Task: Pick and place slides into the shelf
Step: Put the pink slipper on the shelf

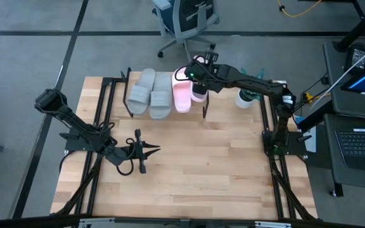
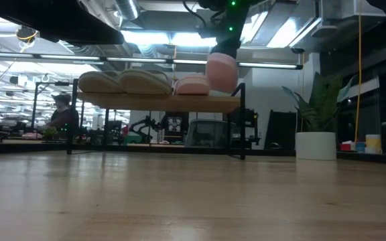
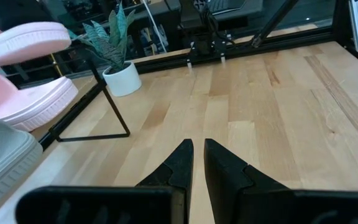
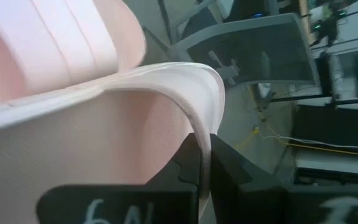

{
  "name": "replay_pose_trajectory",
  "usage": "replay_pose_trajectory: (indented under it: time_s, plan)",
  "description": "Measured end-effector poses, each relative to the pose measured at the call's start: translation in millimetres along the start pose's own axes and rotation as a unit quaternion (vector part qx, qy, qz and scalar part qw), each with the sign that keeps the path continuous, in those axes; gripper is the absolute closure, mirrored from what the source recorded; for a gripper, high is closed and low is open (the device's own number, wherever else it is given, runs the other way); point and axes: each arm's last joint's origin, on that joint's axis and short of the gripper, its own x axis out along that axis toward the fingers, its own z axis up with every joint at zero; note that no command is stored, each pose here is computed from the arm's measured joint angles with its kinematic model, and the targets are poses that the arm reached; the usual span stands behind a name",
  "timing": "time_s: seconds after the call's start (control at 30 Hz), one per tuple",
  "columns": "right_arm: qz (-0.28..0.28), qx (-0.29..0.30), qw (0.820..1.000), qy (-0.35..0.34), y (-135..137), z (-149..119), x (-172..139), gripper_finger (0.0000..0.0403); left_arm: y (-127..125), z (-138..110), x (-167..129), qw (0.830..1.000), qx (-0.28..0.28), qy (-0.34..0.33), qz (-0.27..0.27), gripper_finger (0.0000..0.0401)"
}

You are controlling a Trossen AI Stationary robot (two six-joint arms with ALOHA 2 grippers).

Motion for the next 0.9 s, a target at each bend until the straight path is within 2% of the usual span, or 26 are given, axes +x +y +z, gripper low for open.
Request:
replay_pose_trajectory:
  time_s: [0.57, 0.9]
  plan:
    - [0.027, -0.024, 0.999, 0.023, 4.1, -6.8, 0.1, 0.0387, 0.1, 0.0, 0.0, 1.0, -0.001, 0.0, 0.0, 0.0367]
    - [0.093, -0.015, 0.996, -0.008, 12.2, -3.8, 3.9, 0.0387, 0.0, 0.0, 0.0, 1.0, -0.001, 0.0, 0.0, 0.0367]
